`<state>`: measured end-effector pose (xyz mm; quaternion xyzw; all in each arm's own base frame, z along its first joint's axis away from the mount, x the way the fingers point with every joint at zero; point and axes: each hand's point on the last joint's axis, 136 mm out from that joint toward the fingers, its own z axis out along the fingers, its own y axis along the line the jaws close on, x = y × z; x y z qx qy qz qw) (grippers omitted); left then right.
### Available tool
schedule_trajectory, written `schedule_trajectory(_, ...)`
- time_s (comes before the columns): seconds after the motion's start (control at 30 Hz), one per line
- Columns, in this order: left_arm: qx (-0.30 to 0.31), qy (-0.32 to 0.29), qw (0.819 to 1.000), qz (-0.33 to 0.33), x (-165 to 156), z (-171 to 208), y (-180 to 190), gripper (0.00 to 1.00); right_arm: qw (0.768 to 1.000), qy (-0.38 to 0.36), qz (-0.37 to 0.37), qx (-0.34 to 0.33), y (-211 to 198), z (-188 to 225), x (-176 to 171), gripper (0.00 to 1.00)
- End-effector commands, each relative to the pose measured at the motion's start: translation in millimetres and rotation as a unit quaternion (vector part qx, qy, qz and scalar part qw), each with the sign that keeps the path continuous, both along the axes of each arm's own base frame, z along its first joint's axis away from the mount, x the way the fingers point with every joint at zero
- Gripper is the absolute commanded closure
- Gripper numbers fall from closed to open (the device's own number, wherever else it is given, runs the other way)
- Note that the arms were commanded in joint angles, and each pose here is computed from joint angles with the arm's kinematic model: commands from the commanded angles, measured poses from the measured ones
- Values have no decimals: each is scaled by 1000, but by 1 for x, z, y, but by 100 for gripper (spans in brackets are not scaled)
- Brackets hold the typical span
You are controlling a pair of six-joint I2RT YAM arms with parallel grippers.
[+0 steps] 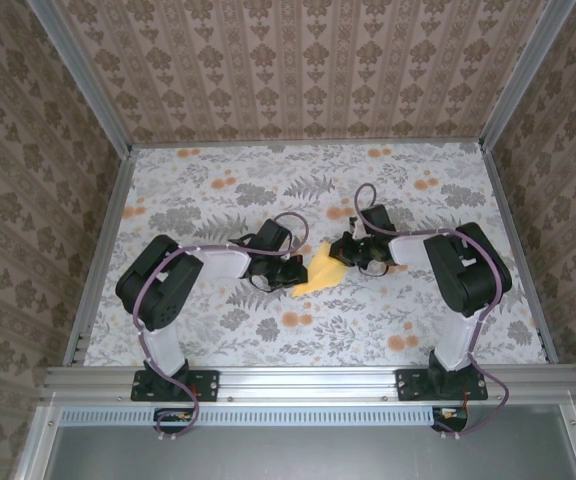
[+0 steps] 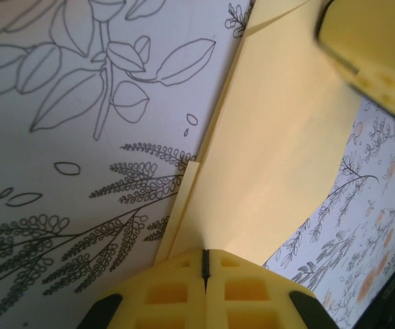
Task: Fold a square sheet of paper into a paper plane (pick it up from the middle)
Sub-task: Fourth fold the wing at the center of the table.
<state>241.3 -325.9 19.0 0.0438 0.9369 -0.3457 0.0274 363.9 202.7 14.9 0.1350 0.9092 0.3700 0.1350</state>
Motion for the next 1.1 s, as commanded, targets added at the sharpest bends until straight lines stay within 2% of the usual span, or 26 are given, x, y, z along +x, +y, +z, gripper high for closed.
schedule_trajectory(0.0, 88, 59, 994, 11, -30, -40, 36, 100, 999, 1, -37, -35, -33, -19, 9, 94)
schedule_trajectory(0.23, 87, 62, 994, 14, -32, -42, 37, 100, 997, -13, -68, -43, -55, -18, 20, 94)
schedule_trajectory(0.43, 80, 60, 995, 11, -30, -41, 33, 100, 996, -49, -69, -36, -56, 12, 26, 93)
schedule_trajectory(0.73, 76, 58, 995, 7, -30, -40, 30, 100, 998, -57, -17, -3, -19, 32, -1, 93)
schedule_trajectory(0.9, 75, 58, 995, 6, -30, -40, 29, 100, 999, -36, 24, 5, 11, 21, -16, 93)
schedule_trajectory(1.07, 75, 59, 995, 7, -30, -41, 30, 100, 1000, -13, 22, -10, 9, 2, -14, 93)
